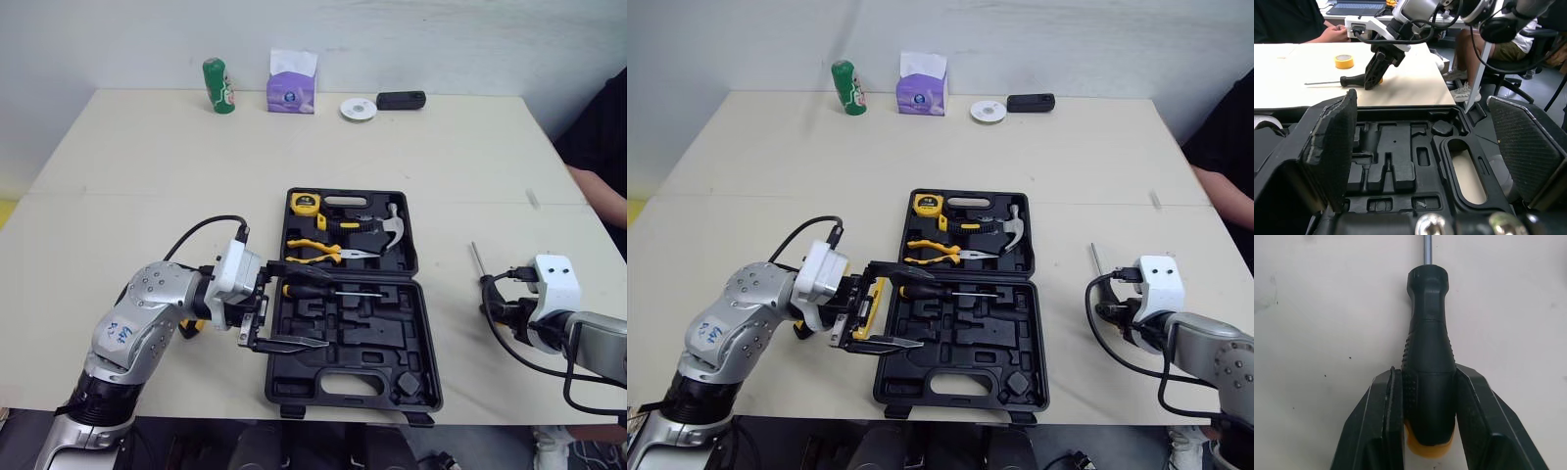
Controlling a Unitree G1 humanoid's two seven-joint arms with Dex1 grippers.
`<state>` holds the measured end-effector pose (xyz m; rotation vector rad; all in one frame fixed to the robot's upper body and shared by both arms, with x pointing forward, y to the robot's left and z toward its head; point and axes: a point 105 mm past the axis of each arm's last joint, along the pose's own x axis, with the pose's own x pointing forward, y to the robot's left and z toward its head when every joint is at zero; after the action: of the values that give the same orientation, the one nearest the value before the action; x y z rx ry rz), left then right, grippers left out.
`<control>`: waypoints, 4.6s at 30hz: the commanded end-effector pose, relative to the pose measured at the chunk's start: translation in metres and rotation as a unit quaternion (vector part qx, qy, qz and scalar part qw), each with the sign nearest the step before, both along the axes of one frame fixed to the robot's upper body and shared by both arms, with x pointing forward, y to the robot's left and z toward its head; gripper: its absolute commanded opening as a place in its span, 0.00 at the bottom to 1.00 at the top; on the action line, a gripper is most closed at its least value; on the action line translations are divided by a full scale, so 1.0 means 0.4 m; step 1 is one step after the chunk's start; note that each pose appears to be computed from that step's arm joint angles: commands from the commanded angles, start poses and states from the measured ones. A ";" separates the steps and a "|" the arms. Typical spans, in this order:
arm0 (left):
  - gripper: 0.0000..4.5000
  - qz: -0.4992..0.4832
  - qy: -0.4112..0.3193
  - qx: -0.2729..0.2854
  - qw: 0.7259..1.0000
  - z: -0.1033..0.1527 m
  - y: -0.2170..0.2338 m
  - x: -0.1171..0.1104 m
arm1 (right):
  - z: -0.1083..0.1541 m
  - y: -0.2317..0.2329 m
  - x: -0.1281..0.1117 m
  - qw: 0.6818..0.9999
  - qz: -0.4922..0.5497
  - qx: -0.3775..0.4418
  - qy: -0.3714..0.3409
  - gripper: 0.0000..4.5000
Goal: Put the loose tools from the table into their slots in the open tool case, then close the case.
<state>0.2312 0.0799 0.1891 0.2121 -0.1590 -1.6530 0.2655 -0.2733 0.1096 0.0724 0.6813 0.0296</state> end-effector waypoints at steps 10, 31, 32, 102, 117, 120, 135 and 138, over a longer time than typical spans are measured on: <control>1.00 -0.001 -0.027 0.004 1.000 -0.019 0.028 0.003 | 0.165 0.003 0.016 0.970 0.154 -0.131 -0.134 0.22; 1.00 0.162 -0.012 0.062 0.985 -0.056 0.236 0.037 | 0.220 0.318 -0.015 0.736 0.646 -0.200 -0.038 0.22; 1.00 0.163 -0.007 0.066 0.984 -0.058 0.236 0.031 | 0.214 0.331 -0.020 0.729 0.655 -0.197 -0.027 0.22; 1.00 0.208 0.032 0.036 0.977 -0.057 0.193 0.022 | 0.203 0.416 -0.029 0.693 0.696 -0.124 -0.140 0.92; 1.00 0.181 0.026 0.053 0.982 -0.048 0.188 0.042 | 0.131 0.442 -0.038 0.686 0.655 0.017 -0.316 0.01; 1.00 0.173 0.023 0.057 0.983 -0.049 0.184 0.043 | 0.095 0.440 -0.014 0.698 0.646 0.014 -0.308 0.01; 1.00 0.174 0.014 0.075 0.982 -0.050 0.184 0.037 | -0.005 0.410 0.058 0.737 0.630 -0.014 -0.244 0.01; 1.00 0.178 0.012 0.080 0.981 -0.052 0.185 0.037 | -0.027 0.413 0.060 0.746 0.627 -0.019 -0.222 0.01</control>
<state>0.2495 0.1567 0.1623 0.2761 0.0518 -1.3011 0.2898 -0.1075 0.1149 -0.4361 0.0570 1.3205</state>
